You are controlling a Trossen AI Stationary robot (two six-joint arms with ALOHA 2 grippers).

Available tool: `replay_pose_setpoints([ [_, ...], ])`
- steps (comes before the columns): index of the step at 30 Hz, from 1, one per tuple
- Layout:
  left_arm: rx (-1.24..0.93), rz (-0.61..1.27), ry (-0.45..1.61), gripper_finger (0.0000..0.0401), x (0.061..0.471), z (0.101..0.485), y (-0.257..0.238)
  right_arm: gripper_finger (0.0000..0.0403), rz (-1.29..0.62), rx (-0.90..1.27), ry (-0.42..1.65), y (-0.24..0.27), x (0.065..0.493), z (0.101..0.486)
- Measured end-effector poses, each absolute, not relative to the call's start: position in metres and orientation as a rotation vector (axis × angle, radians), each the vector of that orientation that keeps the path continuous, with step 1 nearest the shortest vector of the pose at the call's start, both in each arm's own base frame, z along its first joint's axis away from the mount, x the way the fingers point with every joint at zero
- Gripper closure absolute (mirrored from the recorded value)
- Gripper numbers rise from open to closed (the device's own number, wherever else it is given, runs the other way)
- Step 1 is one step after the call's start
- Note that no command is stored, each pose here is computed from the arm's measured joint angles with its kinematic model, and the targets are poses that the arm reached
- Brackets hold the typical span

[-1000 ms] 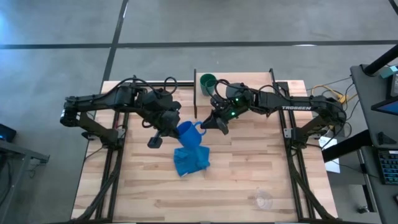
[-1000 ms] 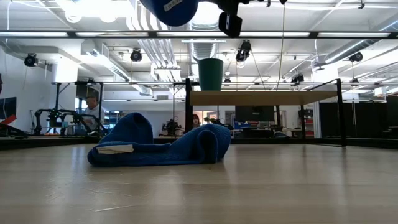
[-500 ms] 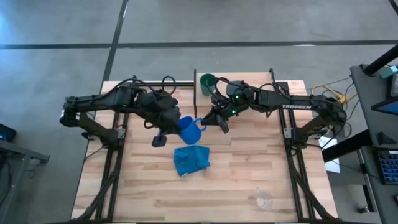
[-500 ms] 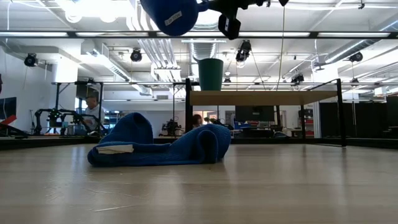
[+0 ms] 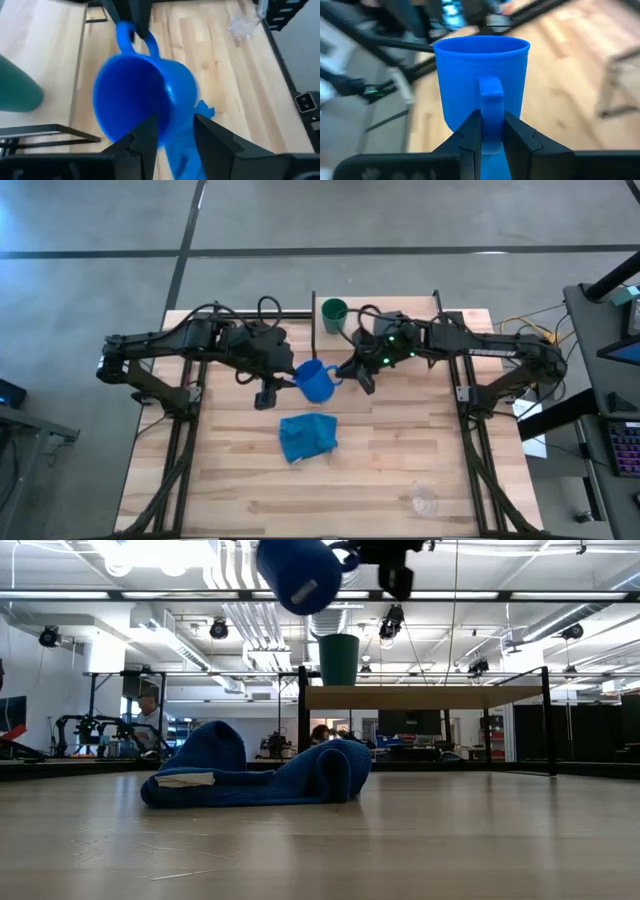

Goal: Stack small to large cups/mugs on shelf
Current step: Put the blue mug on the shelf

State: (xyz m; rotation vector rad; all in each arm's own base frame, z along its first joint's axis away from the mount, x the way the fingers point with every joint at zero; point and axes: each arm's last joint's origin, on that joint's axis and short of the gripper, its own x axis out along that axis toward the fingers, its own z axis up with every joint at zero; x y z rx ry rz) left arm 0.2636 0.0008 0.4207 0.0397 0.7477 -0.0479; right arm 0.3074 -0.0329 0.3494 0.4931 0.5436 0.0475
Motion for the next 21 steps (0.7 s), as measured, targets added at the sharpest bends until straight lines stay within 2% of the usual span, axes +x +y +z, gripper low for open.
replay_pose_setpoints([
  [6,0.046,-0.031,0.749,0.029,0.264,0.421,0.001,0.0349,-0.3,0.363,0.541,-0.014,0.27,0.367],
  [14,0.066,0.018,0.747,0.029,0.264,0.421,0.003,0.0349,-0.81,0.24,0.372,0.019,0.239,0.375],
  [17,0.066,0.02,0.731,0.029,0.265,0.422,0.003,0.0349,-0.928,0.218,0.316,0.025,0.24,0.366],
  [21,0.066,0.021,0.7,0.029,0.267,0.424,0.003,0.0349,-0.993,0.214,0.327,0.028,0.251,0.34],
])
